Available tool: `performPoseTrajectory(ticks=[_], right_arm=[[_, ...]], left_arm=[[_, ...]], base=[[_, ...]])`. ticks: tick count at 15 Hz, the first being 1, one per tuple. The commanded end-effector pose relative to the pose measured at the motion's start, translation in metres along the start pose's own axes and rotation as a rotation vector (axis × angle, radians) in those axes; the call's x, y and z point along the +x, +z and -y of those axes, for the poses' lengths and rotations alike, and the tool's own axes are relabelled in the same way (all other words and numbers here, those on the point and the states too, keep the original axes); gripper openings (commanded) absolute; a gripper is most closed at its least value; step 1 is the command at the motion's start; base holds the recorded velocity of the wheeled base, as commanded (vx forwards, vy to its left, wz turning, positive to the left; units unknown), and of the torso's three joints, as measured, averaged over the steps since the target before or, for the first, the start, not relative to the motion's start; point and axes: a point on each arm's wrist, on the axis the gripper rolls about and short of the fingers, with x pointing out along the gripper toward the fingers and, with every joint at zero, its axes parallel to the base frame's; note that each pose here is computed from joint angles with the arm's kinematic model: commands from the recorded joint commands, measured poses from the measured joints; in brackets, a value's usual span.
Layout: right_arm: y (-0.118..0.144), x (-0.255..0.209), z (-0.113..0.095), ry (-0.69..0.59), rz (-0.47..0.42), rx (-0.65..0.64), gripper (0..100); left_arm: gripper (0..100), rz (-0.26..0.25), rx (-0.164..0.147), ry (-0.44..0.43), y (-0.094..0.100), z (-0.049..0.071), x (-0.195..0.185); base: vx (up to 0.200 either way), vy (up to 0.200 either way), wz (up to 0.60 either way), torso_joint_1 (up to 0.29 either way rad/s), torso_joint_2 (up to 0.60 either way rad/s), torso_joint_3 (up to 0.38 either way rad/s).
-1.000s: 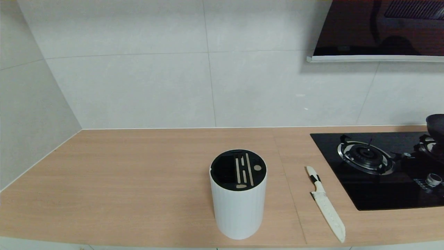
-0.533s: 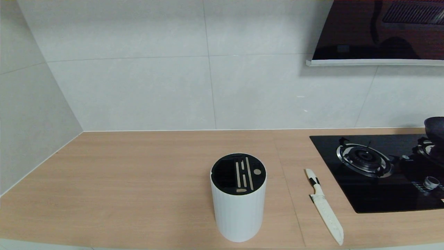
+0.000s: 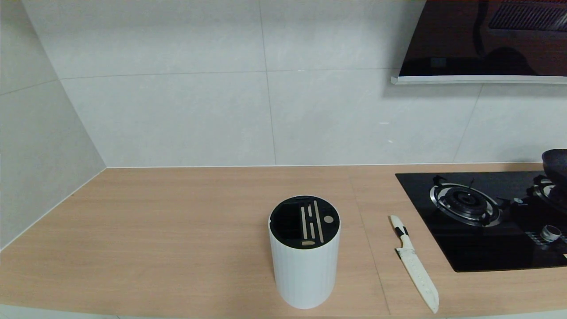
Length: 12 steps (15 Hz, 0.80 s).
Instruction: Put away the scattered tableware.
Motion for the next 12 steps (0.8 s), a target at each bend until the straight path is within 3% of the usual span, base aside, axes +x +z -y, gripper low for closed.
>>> performPoseTrajectory(ticks=[1,10,11,12], right_arm=[[0.000,0.000,0.000,0.002,-0.002,0.000,100],[0.001,0.000,0.000,-0.005,0.003,-0.008,100],[0.029,-0.005,-0.001,0.036,0.126,0.010,100],[0.036,-0.003,-0.001,0.063,0.101,0.011,100]], left_arm=[[100,0.000,0.000,0.000,0.000,0.000,0.000],[100,0.000,-0.002,0.000,0.000,0.000,0.000],[100,0.000,-0.002,0.000,0.000,0.000,0.000],[100,0.000,0.000,0.000,0.000,0.000,0.000]], base=[[0.000,0.000,0.00,0.000,0.00,0.000],[0.000,0.000,0.00,0.000,0.00,0.000],[0.000,0.000,0.00,0.000,0.00,0.000],[0.000,0.000,0.00,0.000,0.00,0.000]])
